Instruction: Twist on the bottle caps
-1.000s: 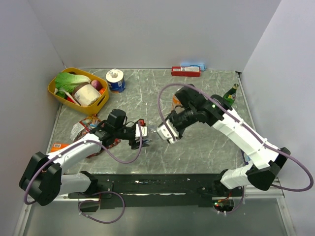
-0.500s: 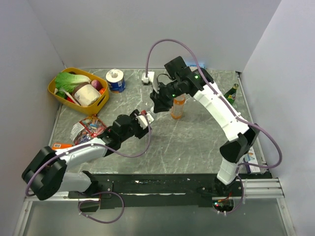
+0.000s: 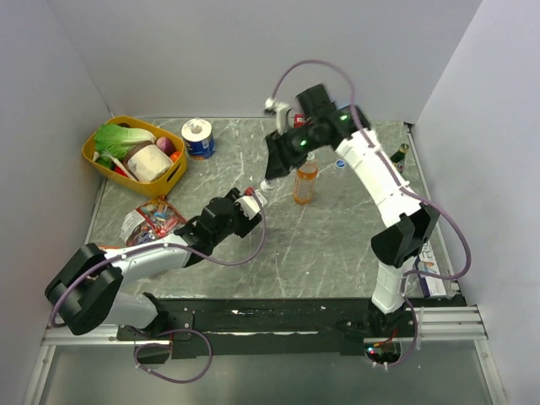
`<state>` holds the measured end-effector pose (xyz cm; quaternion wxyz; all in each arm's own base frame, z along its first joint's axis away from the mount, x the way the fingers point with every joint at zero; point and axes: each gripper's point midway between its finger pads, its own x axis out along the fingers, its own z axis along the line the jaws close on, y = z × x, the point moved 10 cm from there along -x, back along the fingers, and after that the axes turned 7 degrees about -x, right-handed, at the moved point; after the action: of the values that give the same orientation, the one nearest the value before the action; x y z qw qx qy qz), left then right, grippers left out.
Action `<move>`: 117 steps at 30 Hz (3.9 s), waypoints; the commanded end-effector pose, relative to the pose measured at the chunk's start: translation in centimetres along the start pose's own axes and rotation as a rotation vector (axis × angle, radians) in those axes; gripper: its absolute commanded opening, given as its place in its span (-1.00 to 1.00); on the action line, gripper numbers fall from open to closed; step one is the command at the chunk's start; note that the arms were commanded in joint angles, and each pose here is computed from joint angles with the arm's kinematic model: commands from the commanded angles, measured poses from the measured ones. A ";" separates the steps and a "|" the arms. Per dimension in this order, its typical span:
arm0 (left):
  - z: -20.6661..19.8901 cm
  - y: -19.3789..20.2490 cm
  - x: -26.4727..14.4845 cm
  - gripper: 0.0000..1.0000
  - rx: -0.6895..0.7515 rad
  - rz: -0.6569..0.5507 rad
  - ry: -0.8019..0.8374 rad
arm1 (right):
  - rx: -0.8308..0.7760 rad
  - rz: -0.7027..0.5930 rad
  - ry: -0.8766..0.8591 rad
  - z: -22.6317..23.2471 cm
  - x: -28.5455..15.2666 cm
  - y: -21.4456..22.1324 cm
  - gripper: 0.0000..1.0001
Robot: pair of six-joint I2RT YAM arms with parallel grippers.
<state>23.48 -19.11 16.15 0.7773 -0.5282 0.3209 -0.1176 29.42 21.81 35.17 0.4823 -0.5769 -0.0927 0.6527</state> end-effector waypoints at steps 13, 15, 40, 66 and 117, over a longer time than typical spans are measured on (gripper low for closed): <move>-1.1 -0.9 -3.6 -0.98 0.145 -0.130 0.746 | -1.345 -0.270 -0.138 7.7 -5.1 4.7 0.55; -1.1 -0.3 -3.5 -0.98 0.157 -0.091 0.786 | -1.445 -0.271 -0.159 8.7 -4.8 5.1 0.55; -0.5 -2.7 -2.9 -0.98 0.297 -0.148 0.834 | -1.580 -0.179 -0.337 9.2 -2.0 4.8 0.06; 1.4 -7.5 -2.4 -0.98 -0.016 -0.447 0.231 | -0.603 0.026 -0.127 4.2 1.8 3.1 -1.00; 3.8 -5.5 1.7 -0.98 0.313 -0.167 -0.501 | 0.340 0.004 0.089 -0.1 0.5 2.5 -1.00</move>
<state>26.98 -19.72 17.51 0.8926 -0.4097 0.1678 -0.0846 29.29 20.58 33.68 0.5824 -0.5505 0.0087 0.5980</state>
